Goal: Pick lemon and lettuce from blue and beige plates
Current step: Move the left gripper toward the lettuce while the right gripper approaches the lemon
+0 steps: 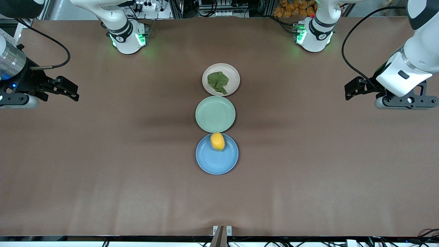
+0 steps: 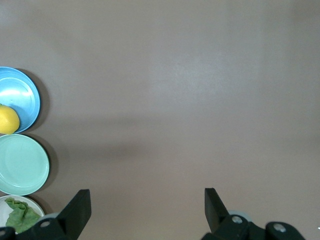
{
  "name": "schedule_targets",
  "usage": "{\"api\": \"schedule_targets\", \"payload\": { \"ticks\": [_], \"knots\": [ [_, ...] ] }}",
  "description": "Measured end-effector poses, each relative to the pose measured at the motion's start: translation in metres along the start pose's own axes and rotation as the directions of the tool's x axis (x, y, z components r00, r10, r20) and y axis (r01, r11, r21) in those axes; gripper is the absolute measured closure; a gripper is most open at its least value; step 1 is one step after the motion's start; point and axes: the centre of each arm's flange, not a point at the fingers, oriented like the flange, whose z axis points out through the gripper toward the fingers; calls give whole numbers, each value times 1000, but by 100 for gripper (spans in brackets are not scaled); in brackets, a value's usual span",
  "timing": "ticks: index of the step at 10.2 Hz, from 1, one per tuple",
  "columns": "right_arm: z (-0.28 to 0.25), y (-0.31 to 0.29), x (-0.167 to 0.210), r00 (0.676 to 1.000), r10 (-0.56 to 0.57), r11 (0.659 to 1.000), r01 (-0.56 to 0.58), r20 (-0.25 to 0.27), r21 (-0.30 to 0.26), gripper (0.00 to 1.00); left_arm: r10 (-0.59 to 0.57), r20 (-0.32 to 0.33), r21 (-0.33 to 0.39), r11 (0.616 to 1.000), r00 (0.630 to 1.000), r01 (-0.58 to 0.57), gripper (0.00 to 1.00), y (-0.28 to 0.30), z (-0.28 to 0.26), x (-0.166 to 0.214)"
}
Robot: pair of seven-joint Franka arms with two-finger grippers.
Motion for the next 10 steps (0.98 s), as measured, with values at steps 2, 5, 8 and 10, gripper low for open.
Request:
{"api": "schedule_targets", "payload": {
  "ticks": [2,5,8,10],
  "knots": [
    [0,0,0,1000,0,1000,0,0,0,0,2,-2,11,1000,1000,-2,0,-1,0,0],
    [0,0,0,1000,0,1000,0,0,1,0,10,16,-14,1000,1000,-10,0,6,8,3],
    [3,-12,-1,1000,-14,1000,13,10,20,0,-5,86,-63,998,996,11,0,84,50,-5],
    [12,-42,-4,1000,-3,1000,2,31,31,0,-63,101,-58,996,993,69,0,150,84,-24]
  ]
}}
